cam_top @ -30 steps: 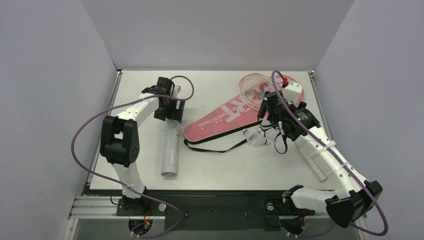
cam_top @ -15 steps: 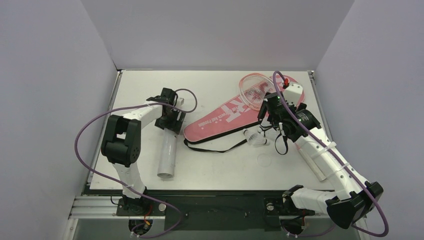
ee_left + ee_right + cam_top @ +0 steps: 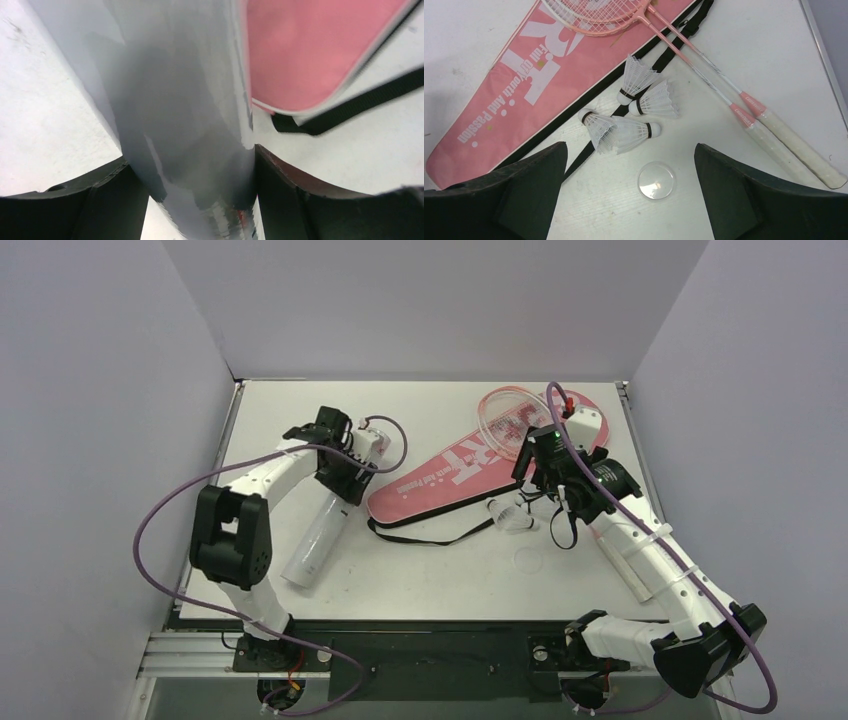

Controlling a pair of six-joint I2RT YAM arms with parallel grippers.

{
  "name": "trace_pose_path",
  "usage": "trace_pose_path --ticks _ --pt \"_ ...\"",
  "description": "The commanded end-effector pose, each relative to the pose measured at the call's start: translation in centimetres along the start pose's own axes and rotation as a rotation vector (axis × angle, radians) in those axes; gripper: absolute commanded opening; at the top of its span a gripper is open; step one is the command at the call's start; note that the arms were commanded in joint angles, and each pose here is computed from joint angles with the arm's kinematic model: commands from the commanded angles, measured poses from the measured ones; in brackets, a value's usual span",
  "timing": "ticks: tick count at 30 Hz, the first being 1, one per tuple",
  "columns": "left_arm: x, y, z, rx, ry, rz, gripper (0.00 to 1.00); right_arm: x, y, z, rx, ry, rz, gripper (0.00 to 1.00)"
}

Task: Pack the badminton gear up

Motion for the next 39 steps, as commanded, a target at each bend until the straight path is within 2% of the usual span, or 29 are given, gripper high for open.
trace_pose_path --ticks 1,6,11,15,18,24,29,39 --pt "-2.6 6.9 -1.9 0.084 -0.257 -0.193 0.4 1.4 0.0 0.4 -0.04 0.015 0.055 0.92" --pt "-1.0 9.9 -4.4 0.166 -0.453 -0.277 0.43 2.3 -0.4 1.1 -0.087 0.008 0.092 0.92" --pt "1.9 11.4 -6.1 0.209 -0.685 -0.273 0.43 4.5 -2.0 0.7 -0.076 -0.013 0.19 0.91" --pt "2.3 12.8 -7.9 0.244 -0.781 -0.358 0.43 6.5 -3.5 0.3 -0.034 -0.012 0.256 0.86" --pt "2.3 13.3 -9.2 0.26 -0.809 -0.402 0.39 7.8 -4.3 0.3 -0.012 -0.003 0.287 0.84" --pt "3.6 12.8 -11.1 0.235 -0.852 -0.385 0.3 10.1 -5.2 1.8 -0.017 0.01 0.32 0.8" --pt "3.7 12.9 -12.2 0.187 -0.881 -0.422 0.29 10.9 -6.1 4.1 -0.081 -0.046 0.337 0.77" --pt "3.5 12.0 -12.4 0.143 -0.863 -0.433 0.26 14.1 -8.5 7.1 -0.144 -0.189 0.415 0.64"
Point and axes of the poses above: each gripper's point midway between its finger pads, its own y axis back along the fingers, its own z axis along the line the jaws close on, x = y × z, the point moved 2 cm from there along y, back along the fingers, and after that the axes turned 3 degrees about -y, right-handed, at the moved point
